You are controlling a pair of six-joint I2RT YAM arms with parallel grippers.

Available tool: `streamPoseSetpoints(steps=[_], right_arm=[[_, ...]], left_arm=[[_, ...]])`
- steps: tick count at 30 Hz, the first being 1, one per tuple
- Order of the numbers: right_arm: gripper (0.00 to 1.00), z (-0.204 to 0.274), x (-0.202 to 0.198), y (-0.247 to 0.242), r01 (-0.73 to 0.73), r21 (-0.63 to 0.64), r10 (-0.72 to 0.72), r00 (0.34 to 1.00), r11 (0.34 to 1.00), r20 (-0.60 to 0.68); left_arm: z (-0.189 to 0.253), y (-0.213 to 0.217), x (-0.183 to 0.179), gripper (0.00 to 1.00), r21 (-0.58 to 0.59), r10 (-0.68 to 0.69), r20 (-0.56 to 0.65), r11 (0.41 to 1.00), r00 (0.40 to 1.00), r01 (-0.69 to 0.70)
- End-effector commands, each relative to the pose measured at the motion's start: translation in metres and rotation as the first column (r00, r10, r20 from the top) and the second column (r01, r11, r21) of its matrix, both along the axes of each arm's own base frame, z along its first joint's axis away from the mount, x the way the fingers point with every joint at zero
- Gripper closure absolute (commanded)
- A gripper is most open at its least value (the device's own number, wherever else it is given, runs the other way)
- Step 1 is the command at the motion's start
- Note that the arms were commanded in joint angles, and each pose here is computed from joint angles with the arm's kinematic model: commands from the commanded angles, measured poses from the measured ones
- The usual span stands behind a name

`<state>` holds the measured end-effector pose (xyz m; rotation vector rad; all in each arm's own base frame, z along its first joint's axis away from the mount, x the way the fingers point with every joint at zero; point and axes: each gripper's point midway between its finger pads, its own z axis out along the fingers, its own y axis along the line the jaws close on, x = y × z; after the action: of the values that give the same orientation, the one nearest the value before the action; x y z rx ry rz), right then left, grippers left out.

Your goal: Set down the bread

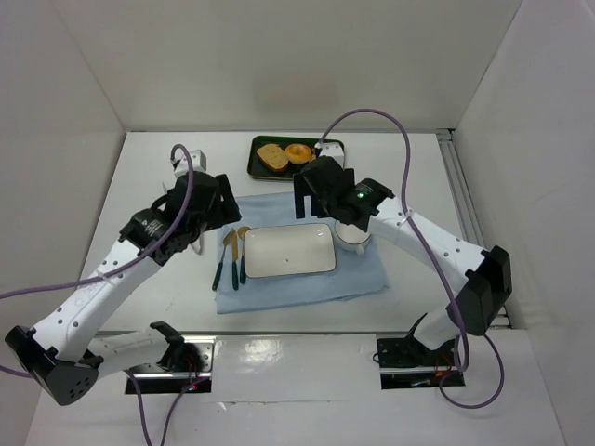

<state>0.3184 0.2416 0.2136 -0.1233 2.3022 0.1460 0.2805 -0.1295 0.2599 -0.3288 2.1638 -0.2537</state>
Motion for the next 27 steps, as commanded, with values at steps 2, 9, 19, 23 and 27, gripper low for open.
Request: streamPoseSetpoints(steps=[2,9,19,23,27], right_arm=[[0.0,0.032,0.0,0.003,-0.031,0.096,0.023,0.996,0.995,0.087],[0.0,0.01,-0.002,-0.004,-0.031,-0.006,0.031,0.999,0.999,0.022],[0.0,0.021,0.02,-0.022,-0.039,0.068,0.035,0.998,0.997,0.051],[0.0,0.018,0.024,-0.025,-0.045,0.083,0.041,0.998,0.996,0.044],[0.0,0.017,0.027,-0.029,-0.04,0.093,0.036,0.999,0.995,0.037]], left_arm=[[0.008,0.026,-0.004,0.13,0.077,0.06,0.046,0.995,0.997,-0.063],[-0.036,0.035,-0.007,0.15,0.184,0.133,-0.102,0.976,0.986,-0.113],[-0.082,0.042,0.006,0.1,0.304,0.245,-0.271,0.94,0.931,-0.158],[-0.096,0.062,0.01,0.1,0.316,0.295,-0.299,0.928,0.908,-0.198],[-0.108,0.082,0.018,0.1,0.284,0.313,-0.315,0.932,0.896,-0.226]])
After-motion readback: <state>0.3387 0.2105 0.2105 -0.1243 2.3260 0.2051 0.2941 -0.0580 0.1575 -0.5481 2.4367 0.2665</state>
